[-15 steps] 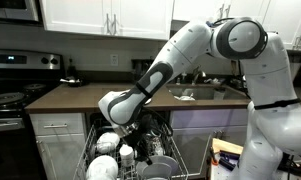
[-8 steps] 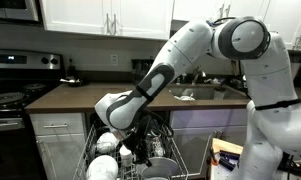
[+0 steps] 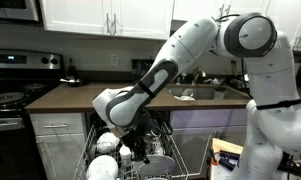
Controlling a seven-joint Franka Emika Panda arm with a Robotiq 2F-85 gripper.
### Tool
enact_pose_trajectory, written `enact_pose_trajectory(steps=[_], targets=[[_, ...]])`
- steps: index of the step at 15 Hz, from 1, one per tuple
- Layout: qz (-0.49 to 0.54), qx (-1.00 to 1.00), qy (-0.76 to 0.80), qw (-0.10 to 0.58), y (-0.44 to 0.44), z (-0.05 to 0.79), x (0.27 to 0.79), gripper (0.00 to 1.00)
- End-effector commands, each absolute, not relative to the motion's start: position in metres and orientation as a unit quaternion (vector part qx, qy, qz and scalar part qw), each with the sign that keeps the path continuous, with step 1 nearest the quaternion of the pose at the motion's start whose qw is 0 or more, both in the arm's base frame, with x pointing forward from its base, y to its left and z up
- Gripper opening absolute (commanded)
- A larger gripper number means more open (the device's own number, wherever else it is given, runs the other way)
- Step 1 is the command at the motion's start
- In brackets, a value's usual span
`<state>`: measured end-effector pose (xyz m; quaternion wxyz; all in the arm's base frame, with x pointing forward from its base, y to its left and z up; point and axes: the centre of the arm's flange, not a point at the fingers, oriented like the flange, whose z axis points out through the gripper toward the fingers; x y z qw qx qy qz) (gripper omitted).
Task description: Remove one plate from the dishwasher rack and place it on top of the white plate on the countertop
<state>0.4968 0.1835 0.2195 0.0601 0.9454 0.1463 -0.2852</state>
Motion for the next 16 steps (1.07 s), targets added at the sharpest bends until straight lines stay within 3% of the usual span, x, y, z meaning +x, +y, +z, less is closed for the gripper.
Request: enact_pose_trajectory(steps=[1, 16], targets=[[-0.253, 0.952, 0.166, 0.053, 0.169, 0.251, 0.489, 0.02], [-0.192, 0.94, 0.168, 0.226, 0.186, 0.257, 0.496, 0.02]])
